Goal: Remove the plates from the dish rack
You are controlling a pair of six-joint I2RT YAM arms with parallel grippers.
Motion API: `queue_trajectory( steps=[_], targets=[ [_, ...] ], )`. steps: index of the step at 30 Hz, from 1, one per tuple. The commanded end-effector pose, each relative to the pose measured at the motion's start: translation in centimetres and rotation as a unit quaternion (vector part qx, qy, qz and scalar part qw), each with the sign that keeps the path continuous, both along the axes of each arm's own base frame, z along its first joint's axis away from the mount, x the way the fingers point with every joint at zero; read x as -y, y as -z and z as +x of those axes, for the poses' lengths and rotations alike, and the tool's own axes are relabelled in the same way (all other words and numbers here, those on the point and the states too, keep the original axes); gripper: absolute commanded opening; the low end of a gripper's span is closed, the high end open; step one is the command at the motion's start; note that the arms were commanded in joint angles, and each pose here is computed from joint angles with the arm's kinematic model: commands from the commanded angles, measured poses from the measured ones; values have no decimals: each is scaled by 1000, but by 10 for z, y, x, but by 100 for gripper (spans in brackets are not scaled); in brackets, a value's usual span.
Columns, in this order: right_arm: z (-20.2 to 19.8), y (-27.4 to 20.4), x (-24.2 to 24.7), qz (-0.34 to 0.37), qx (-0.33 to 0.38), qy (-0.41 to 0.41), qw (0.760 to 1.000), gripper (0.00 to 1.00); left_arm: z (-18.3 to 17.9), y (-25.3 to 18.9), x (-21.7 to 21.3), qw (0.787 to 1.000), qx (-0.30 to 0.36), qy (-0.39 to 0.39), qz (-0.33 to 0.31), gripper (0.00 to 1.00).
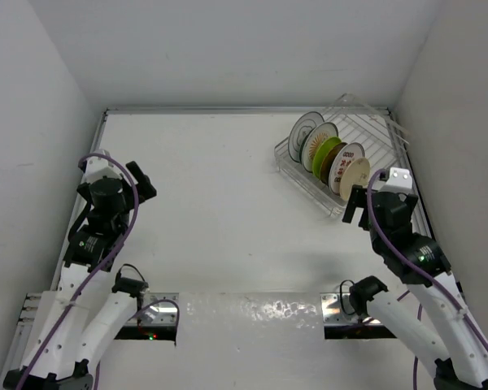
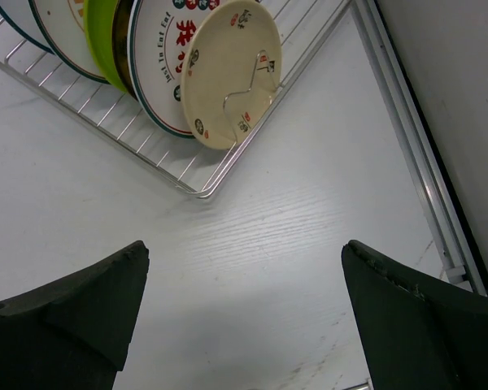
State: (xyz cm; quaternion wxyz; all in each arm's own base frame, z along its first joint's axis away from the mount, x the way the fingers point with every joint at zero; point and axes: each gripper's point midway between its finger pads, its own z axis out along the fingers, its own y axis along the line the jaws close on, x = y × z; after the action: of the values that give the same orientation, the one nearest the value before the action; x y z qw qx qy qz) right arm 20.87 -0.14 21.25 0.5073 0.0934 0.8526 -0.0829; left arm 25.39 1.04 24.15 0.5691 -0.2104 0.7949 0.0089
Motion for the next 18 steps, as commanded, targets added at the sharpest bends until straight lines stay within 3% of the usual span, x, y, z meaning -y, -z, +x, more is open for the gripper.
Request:
queue_trajectory(
  steps=[1,11,18],
  targets=[
    [0,-4,3,7,13,18,1000,99,2,-12,-3,1000,17,-14,-4,100],
    [14,5,-12,51,29,15,998,99,3,-10,-2,1000,15,-14,-5,100],
    [69,1,-4,45,31,97,994,97,4,-7,0,1000,10,-8,-4,100]
  ],
)
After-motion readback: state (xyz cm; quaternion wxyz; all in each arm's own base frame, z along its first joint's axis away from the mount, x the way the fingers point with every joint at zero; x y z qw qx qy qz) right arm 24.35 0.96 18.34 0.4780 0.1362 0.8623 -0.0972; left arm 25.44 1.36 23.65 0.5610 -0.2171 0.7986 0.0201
